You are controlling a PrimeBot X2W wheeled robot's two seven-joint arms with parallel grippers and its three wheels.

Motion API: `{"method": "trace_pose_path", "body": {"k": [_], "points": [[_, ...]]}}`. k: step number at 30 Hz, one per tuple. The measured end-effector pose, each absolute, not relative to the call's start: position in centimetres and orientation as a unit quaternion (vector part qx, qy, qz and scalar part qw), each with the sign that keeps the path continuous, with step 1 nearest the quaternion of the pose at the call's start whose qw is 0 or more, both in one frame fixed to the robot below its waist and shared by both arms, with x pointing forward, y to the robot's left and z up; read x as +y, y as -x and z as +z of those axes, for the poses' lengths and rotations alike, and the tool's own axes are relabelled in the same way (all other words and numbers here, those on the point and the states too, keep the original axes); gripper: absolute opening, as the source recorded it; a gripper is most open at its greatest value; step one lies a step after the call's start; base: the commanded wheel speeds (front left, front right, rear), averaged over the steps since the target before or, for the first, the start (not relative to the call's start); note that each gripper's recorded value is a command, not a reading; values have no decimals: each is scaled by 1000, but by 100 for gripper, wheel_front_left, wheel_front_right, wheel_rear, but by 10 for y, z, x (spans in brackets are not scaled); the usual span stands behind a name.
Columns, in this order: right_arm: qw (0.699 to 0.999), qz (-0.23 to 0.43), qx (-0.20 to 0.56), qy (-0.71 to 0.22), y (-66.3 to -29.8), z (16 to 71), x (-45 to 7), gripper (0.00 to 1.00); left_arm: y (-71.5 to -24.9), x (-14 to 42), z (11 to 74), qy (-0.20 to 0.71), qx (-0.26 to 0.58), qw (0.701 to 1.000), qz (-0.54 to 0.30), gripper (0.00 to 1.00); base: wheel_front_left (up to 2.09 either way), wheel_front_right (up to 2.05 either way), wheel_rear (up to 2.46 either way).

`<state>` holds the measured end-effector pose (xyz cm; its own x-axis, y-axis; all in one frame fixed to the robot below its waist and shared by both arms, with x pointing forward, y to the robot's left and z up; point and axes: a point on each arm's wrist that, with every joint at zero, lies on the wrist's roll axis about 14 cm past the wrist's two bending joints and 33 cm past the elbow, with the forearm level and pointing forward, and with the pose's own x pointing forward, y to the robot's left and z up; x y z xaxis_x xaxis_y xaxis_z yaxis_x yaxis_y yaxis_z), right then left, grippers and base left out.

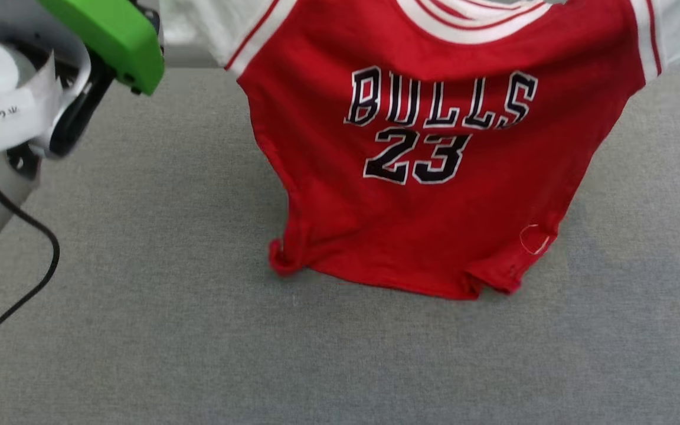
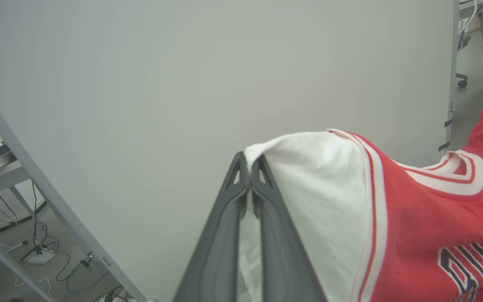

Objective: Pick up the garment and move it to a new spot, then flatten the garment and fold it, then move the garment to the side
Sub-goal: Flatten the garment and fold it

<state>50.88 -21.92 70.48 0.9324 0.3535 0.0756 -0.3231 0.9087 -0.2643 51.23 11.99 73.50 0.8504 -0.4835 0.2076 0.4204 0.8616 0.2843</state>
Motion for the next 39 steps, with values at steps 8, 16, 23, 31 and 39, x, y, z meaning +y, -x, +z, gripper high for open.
{"method": "trace_pose_path", "body": {"k": [8,16,23,31,39], "points": [[973,132,-123,145,-563,758,-219,0,-568,107,787,-123,-197,945,-228,0,0,0,0],[969,98,-169,152,-621,794,-218,0,-625,114,830,-135,-254,937,-197,0,0,0,0],[963,74,-212,151,-664,814,-216,0,-670,131,829,-117,-263,942,-172,0,0,0,0],[971,88,-172,141,-709,753,-202,0,-711,148,777,-93,-239,954,-157,0,0,0,0],[978,129,-93,139,-716,662,-186,0,-722,162,696,-77,-171,970,-155,0,0,0,0]]}}
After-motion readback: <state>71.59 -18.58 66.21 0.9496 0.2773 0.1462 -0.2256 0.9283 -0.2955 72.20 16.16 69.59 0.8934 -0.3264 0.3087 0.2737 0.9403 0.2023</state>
